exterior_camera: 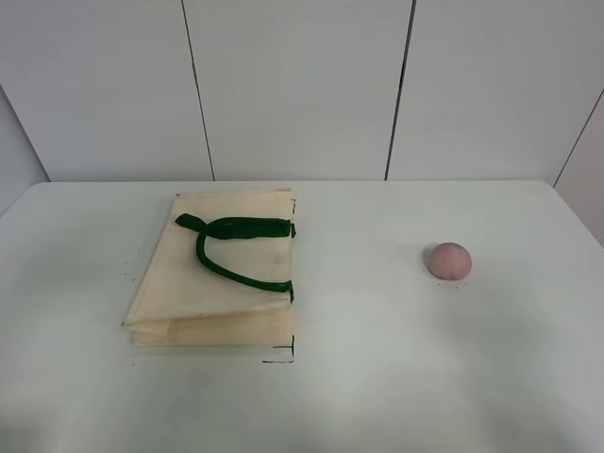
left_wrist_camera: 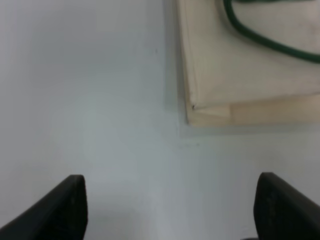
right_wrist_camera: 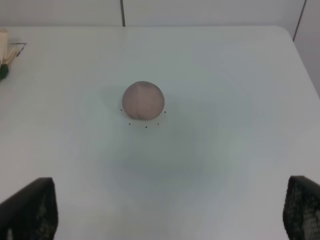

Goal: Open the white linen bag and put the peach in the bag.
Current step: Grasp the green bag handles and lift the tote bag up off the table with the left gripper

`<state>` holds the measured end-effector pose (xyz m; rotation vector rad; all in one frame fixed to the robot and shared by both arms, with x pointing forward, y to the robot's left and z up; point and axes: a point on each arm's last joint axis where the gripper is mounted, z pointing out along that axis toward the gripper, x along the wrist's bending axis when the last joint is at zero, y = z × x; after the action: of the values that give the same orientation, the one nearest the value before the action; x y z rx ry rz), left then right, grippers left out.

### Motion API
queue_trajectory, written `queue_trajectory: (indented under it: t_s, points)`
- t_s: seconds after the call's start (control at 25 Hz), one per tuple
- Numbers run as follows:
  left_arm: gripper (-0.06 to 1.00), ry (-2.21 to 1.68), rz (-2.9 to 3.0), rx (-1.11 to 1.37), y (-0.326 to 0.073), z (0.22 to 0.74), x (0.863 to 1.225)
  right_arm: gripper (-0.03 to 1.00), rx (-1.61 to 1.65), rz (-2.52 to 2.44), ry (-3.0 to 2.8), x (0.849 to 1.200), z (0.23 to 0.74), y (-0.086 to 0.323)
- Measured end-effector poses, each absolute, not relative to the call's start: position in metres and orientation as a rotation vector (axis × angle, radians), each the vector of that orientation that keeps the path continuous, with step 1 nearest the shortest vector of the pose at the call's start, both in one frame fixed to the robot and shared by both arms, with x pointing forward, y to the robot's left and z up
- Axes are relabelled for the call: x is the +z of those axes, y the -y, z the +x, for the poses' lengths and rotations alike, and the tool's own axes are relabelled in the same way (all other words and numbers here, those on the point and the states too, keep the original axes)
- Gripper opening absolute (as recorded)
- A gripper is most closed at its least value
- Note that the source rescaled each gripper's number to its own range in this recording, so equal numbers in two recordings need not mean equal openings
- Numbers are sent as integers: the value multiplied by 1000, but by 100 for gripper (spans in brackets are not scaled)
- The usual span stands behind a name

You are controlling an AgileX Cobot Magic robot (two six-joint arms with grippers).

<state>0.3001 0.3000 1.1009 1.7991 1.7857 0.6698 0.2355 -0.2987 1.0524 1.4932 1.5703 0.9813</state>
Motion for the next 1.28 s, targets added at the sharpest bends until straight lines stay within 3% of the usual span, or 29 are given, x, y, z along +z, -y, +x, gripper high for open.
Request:
queue_trajectory:
  t_s: [0.28,0.52,0.68,0.96,1.28]
  points:
    - [96,-1924,1935,491,-299,416,1111,100,981,1493,-1570,1052,235,299]
    - [96,-1989,1969,414,-298,531,1082,100,981,1493,-1570,1052,235,299]
    - [96,-2081,1999,310,-295,603,1043,100,981,1493,-1570,1052,235,299]
    - [96,-2050,2088,208,-231,647,1012,100,981,1493,-1570,1052,235,299]
    - [96,-2030,2144,186,-162,659,982,100,981,1493,-1570,1052,235,299]
